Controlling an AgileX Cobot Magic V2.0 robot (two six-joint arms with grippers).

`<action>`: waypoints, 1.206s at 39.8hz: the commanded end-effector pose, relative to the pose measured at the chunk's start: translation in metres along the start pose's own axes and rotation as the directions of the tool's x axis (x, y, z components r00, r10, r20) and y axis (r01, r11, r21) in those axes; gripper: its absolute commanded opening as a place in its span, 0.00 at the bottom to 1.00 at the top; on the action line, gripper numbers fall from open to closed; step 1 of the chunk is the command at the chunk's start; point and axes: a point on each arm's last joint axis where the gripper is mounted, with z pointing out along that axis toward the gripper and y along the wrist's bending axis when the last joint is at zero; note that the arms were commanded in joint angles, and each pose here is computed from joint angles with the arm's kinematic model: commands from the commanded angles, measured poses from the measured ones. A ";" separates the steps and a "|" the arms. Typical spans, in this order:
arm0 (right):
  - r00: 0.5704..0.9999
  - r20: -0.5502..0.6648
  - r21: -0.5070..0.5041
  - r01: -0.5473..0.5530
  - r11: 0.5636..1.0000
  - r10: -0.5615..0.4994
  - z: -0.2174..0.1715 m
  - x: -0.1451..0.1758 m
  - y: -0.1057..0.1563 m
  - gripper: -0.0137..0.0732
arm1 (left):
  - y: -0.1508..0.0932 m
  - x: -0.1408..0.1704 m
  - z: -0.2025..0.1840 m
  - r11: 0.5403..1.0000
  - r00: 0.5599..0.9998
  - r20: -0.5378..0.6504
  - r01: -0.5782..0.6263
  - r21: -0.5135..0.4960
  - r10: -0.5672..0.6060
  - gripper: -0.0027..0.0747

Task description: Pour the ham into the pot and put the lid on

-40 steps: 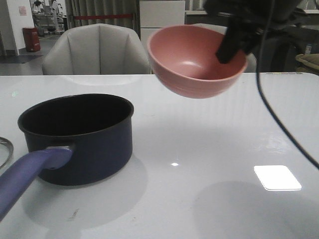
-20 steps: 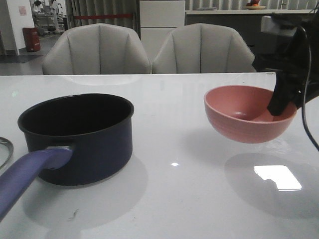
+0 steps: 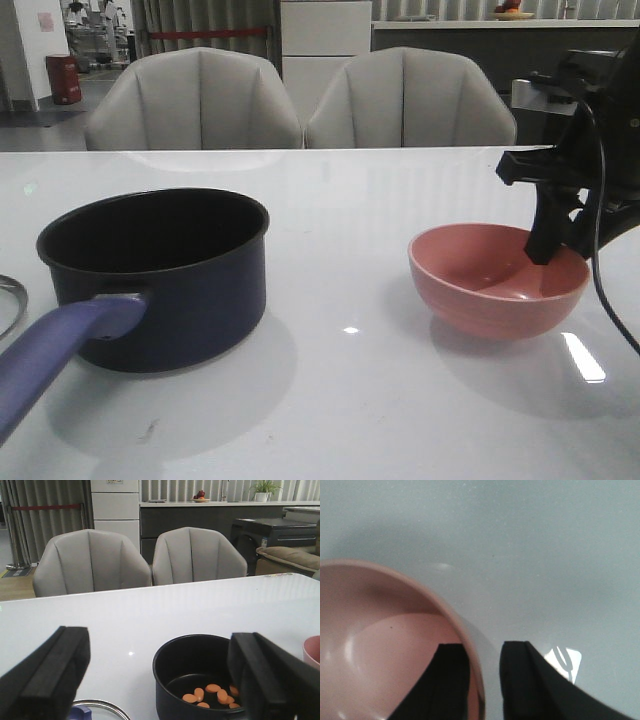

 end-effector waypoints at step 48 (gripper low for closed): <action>0.307 0.940 0.096 0.171 0.981 -0.146 -0.191 0.210 0.029 0.51 | 0.000 -0.015 0.000 1.000 0.996 0.088 0.013 0.001 -0.013 0.82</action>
